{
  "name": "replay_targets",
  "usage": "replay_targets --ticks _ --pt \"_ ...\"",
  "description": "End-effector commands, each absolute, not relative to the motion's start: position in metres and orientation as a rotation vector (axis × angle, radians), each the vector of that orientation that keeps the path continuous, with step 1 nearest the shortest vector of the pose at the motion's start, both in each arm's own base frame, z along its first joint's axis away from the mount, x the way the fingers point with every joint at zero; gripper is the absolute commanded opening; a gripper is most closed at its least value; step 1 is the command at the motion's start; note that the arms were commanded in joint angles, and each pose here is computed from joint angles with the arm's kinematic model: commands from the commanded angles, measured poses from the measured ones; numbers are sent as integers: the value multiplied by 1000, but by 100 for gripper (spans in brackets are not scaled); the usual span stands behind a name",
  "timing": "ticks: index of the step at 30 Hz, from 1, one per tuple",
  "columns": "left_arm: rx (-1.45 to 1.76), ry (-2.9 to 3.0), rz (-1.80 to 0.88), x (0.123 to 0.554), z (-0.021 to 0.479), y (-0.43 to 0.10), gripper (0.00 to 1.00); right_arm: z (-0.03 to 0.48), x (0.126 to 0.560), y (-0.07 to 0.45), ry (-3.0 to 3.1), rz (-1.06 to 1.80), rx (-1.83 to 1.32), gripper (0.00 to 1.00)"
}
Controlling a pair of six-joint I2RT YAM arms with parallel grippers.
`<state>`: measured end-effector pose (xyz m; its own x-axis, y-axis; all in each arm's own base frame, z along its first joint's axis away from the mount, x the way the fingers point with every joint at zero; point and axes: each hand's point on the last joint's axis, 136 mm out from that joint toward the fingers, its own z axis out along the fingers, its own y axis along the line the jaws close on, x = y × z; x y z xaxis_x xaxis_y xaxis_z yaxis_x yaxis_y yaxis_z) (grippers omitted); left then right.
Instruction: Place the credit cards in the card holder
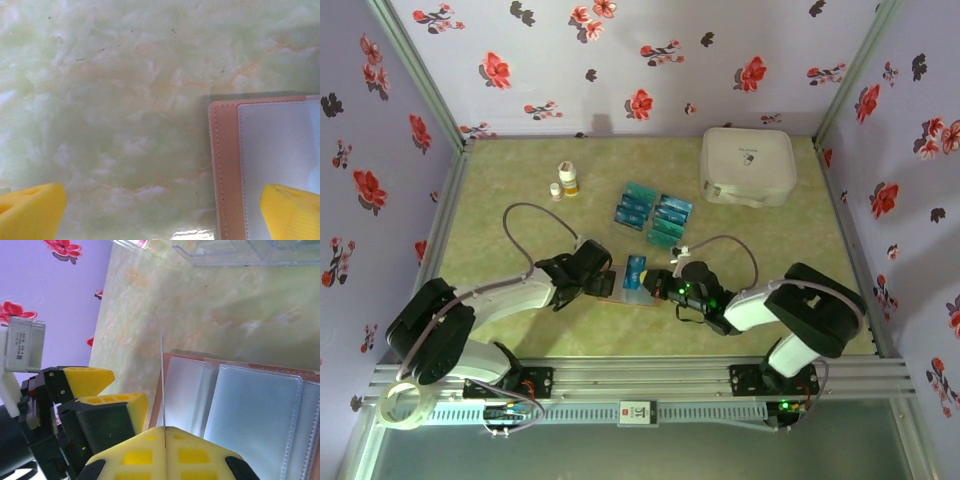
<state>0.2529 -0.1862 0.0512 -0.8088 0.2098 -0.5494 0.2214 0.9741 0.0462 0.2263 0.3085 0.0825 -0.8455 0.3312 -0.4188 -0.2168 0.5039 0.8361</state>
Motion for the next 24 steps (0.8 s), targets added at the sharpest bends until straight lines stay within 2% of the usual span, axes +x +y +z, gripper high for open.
replay_targets --ticks 1,15,24 --pt "308 2510 -12 257 64 -188 100 78 222 304 2241 1280 59 0" --pt "383 2503 9 264 65 -201 100 53 210 302 2326 1243 38 0" --pt "388 2495 1 264 69 -203 100 39 206 277 2426 1077 -24 0"
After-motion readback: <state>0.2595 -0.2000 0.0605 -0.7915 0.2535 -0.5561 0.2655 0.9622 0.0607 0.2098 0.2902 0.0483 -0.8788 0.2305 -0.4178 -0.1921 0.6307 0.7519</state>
